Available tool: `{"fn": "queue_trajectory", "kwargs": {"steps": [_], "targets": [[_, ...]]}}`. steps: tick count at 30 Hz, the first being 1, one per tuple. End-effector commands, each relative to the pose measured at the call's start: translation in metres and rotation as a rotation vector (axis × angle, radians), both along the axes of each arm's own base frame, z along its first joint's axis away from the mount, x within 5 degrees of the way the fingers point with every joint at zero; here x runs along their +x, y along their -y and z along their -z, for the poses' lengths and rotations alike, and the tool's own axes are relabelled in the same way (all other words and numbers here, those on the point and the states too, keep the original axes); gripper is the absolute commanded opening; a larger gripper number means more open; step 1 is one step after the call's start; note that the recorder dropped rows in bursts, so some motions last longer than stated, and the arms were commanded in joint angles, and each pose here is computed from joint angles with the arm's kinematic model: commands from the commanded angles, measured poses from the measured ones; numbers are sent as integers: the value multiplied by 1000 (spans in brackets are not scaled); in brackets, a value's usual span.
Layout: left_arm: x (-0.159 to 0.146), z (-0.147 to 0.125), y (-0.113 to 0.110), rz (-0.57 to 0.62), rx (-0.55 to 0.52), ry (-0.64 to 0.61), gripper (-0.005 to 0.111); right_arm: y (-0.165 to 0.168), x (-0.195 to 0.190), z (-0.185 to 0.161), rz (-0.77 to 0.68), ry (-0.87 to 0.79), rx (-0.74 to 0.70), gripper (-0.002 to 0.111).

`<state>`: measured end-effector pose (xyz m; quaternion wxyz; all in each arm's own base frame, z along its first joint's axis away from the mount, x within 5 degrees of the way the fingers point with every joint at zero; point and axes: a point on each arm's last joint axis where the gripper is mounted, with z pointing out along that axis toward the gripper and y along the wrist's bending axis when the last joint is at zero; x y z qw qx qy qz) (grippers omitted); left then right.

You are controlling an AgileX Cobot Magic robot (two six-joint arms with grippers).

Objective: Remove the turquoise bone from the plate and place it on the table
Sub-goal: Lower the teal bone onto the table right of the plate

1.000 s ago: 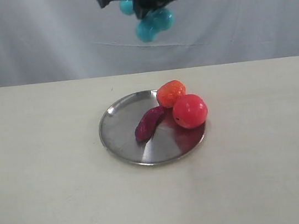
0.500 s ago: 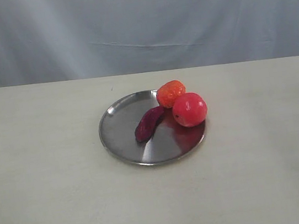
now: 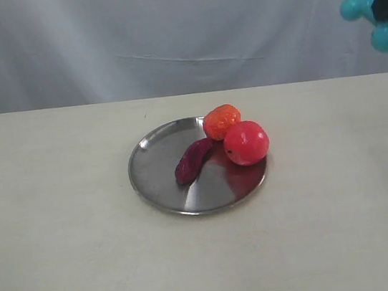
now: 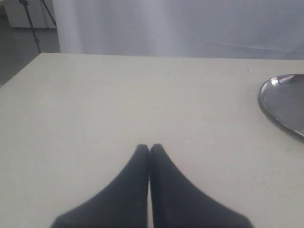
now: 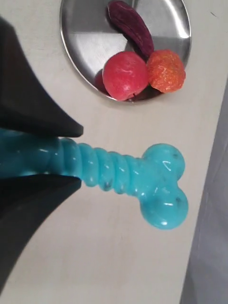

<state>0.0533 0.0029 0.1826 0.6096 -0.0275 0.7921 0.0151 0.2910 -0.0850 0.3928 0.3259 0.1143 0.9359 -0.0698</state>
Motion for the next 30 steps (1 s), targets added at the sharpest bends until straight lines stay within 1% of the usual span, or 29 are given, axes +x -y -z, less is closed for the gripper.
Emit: {"fn": "queue_trajectory", "kwargs": {"steps": [1,5,8,14,18,22,24,30], "targets": [[0,0,0,7,-5,4,0,14,17,49,-13,-10,67,0],[0,0,0,7,-5,4,0,20,37,103,-8,-127,110,0],[0,0,0,7,-5,4,0,23,50,133,1,-160,147,0],[0,0,0,7,-5,4,0,25,71,180,7,-230,188,0],[0,0,0,7,-5,4,0,25,78,205,10,-265,205,0],[0,0,0,7,-5,4,0,26,84,238,0,-328,219,0],[0,0,0,7,-5,4,0,26,85,245,1,-345,225,0],[0,0,0,7,-5,4,0,25,85,246,11,-343,243,0]]}}
